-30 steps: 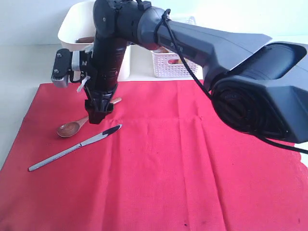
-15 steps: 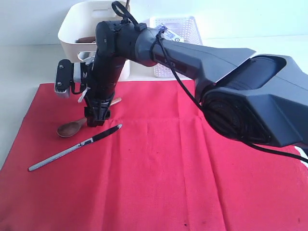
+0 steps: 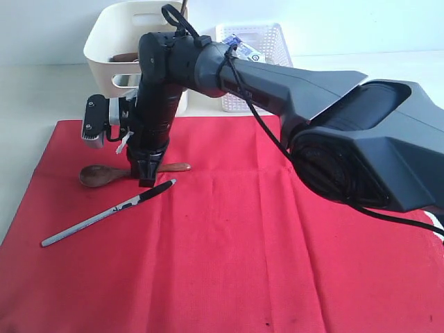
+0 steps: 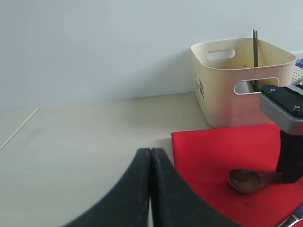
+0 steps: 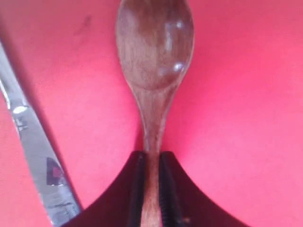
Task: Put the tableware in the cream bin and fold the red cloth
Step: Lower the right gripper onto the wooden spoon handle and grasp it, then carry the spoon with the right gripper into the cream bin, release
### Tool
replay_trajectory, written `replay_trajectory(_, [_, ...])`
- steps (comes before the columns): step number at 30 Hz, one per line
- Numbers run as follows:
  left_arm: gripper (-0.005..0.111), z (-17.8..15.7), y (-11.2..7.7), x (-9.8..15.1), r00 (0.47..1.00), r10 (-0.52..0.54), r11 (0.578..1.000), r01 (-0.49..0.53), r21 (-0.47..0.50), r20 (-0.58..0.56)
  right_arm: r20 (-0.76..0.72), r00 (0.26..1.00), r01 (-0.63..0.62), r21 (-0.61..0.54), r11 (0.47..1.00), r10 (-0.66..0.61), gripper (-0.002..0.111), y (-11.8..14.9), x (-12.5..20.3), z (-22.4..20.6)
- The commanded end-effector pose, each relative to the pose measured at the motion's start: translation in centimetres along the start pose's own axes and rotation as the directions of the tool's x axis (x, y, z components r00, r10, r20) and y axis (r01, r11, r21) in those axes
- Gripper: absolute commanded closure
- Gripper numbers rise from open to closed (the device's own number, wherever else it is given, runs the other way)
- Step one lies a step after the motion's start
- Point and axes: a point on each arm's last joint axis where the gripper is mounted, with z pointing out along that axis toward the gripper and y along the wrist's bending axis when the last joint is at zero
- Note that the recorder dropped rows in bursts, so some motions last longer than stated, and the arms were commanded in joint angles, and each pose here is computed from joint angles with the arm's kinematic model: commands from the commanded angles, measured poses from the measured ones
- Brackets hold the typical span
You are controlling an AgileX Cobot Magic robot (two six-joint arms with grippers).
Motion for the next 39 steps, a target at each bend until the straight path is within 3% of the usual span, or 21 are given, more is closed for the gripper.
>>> replay_trajectory(1, [0.106, -0.1, 0.0, -0.1, 1.0, -0.006, 1.0, 0.006, 0.005, 0.009, -0.007, 0.999, -0.031, -0.017, 0.999, 0.031, 0.108, 0.2, -0.2, -1.2])
replay_trajectory(11, [0.106, -0.1, 0.0, -0.1, 1.0, -0.006, 1.0, 0.006, 0.005, 0.009, 0.075, 0.994, -0.089, 0.071, 0.993, 0.084, 0.108, 0.5, -2.4, -8.0])
replay_trajectory(15, [0.106, -0.1, 0.0, -0.1, 1.0, -0.006, 1.0, 0.006, 0.005, 0.009, 0.205, 0.976, -0.117, 0.227, 0.967, 0.07, 0.108, 0.1, -4.0, -12.7])
replay_trajectory(19, [0.106, -0.1, 0.0, -0.1, 1.0, -0.006, 1.0, 0.006, 0.005, 0.009, 0.432, 0.894, -0.317, 0.426, 0.848, 0.117, 0.108, -2.0, -5.4, -15.2])
replay_trajectory(21, [0.106, -0.1, 0.0, -0.1, 1.0, -0.006, 1.0, 0.006, 0.005, 0.009, 0.548, 0.834, -0.407, 0.529, 0.744, 0.067, 0.108, -3.6, -5.7, -16.1])
replay_trajectory(25, [0.106, -0.1, 0.0, -0.1, 1.0, -0.006, 1.0, 0.006, 0.005, 0.009, 0.753, 0.654, -0.627, 0.482, 0.612, 0.078, 0.108, -6.7, -4.1, -16.1])
replay_trajectory(29, [0.106, -0.1, 0.0, -0.1, 1.0, -0.006, 1.0, 0.006, 0.005, 0.009, 0.795, 0.588, -0.708, 0.418, 0.569, 0.147, 0.108, -8.7, -1.8, -13.2])
replay_trajectory(33, [0.106, -0.1, 0.0, -0.1, 1.0, -0.006, 1.0, 0.006, 0.005, 0.009, 0.808, 0.566, -0.728, 0.395, 0.56, 0.166, 0.092, -9.0, -1.5, -11.9])
replay_trajectory(39, [0.106, -0.1, 0.0, -0.1, 1.0, -0.006, 1.0, 0.006, 0.005, 0.009, 0.808, 0.567, -0.726, 0.399, 0.56, 0.16, 0.046, -9.0, -1.6, -12.1])
